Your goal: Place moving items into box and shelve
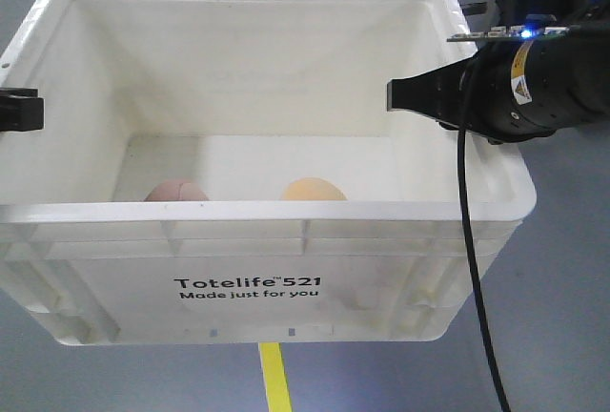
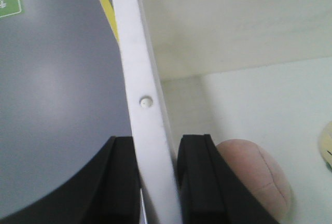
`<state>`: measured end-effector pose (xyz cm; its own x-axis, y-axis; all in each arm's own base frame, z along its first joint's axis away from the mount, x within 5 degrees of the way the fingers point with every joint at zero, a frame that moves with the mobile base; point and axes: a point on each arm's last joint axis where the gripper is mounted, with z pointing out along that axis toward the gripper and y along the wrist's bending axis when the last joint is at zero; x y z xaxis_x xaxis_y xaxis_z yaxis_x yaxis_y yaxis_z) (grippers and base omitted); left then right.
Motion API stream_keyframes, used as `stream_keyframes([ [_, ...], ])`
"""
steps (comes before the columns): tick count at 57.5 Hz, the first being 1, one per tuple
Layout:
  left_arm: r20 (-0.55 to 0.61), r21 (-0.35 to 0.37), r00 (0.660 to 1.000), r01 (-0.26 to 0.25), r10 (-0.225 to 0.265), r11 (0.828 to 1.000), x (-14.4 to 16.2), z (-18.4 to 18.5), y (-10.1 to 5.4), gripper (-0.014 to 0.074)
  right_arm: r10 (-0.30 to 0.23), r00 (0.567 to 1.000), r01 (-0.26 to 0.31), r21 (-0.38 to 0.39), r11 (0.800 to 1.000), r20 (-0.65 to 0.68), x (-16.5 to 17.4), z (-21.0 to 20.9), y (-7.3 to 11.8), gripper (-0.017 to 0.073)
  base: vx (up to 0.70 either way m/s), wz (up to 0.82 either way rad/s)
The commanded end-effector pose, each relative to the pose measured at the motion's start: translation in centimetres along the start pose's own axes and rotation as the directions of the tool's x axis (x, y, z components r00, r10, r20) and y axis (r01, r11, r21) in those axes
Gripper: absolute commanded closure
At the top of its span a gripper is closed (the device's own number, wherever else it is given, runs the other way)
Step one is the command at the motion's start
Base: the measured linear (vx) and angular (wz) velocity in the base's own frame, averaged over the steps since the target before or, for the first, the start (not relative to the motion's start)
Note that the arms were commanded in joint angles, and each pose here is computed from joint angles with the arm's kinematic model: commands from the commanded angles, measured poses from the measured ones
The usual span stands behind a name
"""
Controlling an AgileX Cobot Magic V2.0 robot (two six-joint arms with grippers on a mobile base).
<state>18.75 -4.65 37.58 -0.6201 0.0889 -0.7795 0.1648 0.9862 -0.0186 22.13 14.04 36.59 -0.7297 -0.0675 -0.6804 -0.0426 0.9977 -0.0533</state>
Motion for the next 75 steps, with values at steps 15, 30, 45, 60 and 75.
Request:
stream_keyframes([
  [15, 0.221, 0.059, 0.975, -0.008, -0.005, 0.998, -2.38, -1.95, -0.61, 0.0475, -0.032, 0.981, 0.040, -0.041, 0.998, 0.191, -2.09, -2.08, -0.32, 0.0484, 0.35, -0.39],
  [30, 0.221, 0.059, 0.975, -0.008, -0.005, 0.998, -2.38, -1.95, -0.61, 0.0475, -0.032, 0.981, 0.040, -0.041, 0.998, 0.191, -2.09, -2.08, -0.32, 0.0484, 0.30, -0.52],
  [45, 0.221, 0.059, 0.975, -0.008, -0.005, 0.998, -2.38, -1.95, -0.61, 0.0475, -0.032, 0.981, 0.040, -0.041, 0.998, 0.191, -2.09, -2.08, -0.32, 0.0484, 0.25, -0.69],
  [60, 0.220, 0.058, 0.975, -0.008, -0.005, 0.998, -2.37, -1.95, -0.60, 0.0475, -0.032, 0.981, 0.040, -0.041, 0.998, 0.191, -2.09, -2.08, -0.32, 0.0484, 0.23, -0.79],
  [75, 0.221, 0.058, 0.975, -0.008, -0.005, 0.998, -2.38, -1.95, -0.60, 0.0475, -0.031, 0.981, 0.040, -0.042, 0.998, 0.190, -2.08, -2.08, -0.31, 0.0484, 0.22, -0.77],
])
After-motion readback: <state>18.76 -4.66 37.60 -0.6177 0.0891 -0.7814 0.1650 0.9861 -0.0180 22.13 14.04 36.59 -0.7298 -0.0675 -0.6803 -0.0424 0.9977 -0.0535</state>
